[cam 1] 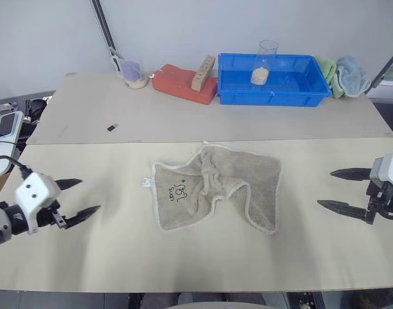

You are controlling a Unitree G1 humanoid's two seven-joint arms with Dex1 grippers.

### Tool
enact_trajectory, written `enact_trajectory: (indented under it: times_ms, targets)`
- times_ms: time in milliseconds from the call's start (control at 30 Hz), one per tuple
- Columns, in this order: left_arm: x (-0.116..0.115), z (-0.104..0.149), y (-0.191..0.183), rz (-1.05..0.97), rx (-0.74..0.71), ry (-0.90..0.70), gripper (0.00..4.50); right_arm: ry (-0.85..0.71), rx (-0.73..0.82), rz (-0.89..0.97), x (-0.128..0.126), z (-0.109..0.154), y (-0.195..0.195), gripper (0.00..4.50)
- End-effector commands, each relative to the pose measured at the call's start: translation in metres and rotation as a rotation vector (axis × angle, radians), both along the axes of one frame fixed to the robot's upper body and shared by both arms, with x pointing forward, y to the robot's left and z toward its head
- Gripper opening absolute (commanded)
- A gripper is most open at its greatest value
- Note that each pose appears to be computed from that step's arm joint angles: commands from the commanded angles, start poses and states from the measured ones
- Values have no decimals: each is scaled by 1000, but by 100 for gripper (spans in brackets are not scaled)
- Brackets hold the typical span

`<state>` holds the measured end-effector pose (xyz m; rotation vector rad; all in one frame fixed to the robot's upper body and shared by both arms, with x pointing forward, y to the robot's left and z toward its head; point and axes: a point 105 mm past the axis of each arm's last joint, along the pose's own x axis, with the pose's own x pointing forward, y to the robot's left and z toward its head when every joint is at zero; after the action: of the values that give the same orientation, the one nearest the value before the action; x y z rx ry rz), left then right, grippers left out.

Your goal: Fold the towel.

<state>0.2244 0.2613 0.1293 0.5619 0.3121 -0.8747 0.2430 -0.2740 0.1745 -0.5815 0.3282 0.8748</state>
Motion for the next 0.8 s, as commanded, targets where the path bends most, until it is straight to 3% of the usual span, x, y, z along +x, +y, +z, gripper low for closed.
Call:
enact_trajectory:
  times_ms: [33, 333, 567, 667, 800]
  targets:
    - [-11, 0, -46, -242, 22, -3, 450, -47, 20, 85, -6, 22, 26, 436]
    - [10, -28, -108, -471, 63, -54, 450, 52, 63, 238, -30, 18, 88, 436]
    - [11, -49, -113, -574, 112, -55, 450, 82, 58, 233, -35, 11, 96, 436]
    - [11, -55, -115, -587, 120, -65, 363, 97, 57, 212, -36, 5, 97, 450]
    - [14, -59, -119, -576, 116, -82, 182, 116, 41, 166, -35, -6, 97, 450]
